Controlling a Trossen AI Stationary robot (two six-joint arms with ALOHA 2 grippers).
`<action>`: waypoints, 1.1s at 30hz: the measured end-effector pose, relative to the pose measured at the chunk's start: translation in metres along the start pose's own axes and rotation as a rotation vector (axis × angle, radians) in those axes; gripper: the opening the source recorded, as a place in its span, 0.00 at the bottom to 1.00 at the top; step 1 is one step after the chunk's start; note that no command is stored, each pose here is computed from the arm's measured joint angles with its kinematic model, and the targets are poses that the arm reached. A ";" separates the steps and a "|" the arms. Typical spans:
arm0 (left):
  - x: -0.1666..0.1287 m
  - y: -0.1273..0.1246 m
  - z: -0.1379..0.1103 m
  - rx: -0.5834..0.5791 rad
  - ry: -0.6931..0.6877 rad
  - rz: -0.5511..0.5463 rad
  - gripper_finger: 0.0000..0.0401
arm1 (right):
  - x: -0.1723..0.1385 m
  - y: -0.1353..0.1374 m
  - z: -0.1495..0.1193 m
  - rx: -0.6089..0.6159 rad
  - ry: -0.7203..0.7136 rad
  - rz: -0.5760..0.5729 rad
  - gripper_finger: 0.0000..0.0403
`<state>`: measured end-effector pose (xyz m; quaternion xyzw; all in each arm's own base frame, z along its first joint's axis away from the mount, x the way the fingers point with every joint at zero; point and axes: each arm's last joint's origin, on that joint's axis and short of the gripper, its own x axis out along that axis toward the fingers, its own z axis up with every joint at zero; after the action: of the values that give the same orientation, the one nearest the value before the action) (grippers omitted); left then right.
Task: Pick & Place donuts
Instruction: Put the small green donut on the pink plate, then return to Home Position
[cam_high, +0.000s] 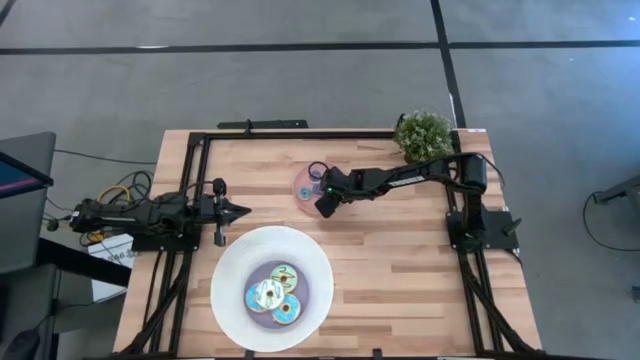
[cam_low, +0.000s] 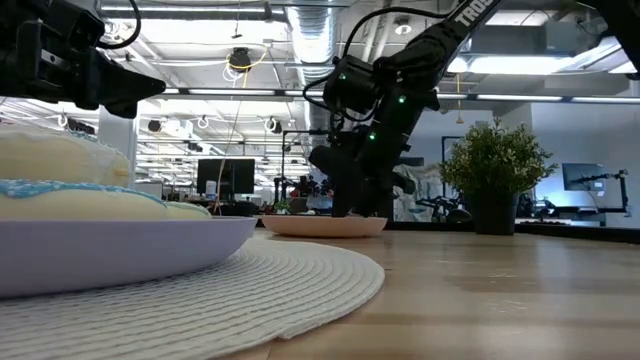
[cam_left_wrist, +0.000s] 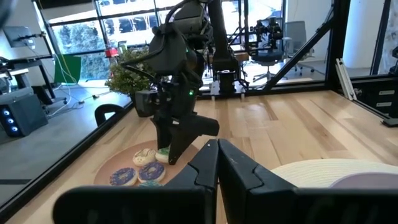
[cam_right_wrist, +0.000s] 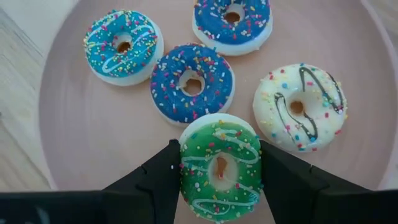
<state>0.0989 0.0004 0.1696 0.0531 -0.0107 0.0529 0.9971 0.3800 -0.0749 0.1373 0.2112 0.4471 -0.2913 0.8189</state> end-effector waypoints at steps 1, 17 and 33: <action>0.000 0.000 0.000 0.000 0.000 0.000 0.00 | 0.000 0.000 0.000 0.000 0.001 0.000 0.47; 0.000 0.000 0.000 0.000 0.001 0.002 0.00 | -0.007 0.000 0.002 -0.008 0.025 0.036 0.64; 0.000 0.000 0.000 0.000 0.001 0.001 0.00 | -0.068 0.004 0.016 -0.141 -0.053 0.059 0.65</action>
<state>0.0990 0.0004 0.1695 0.0532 -0.0101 0.0532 0.9971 0.3630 -0.0618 0.2042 0.1583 0.4384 -0.2401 0.8515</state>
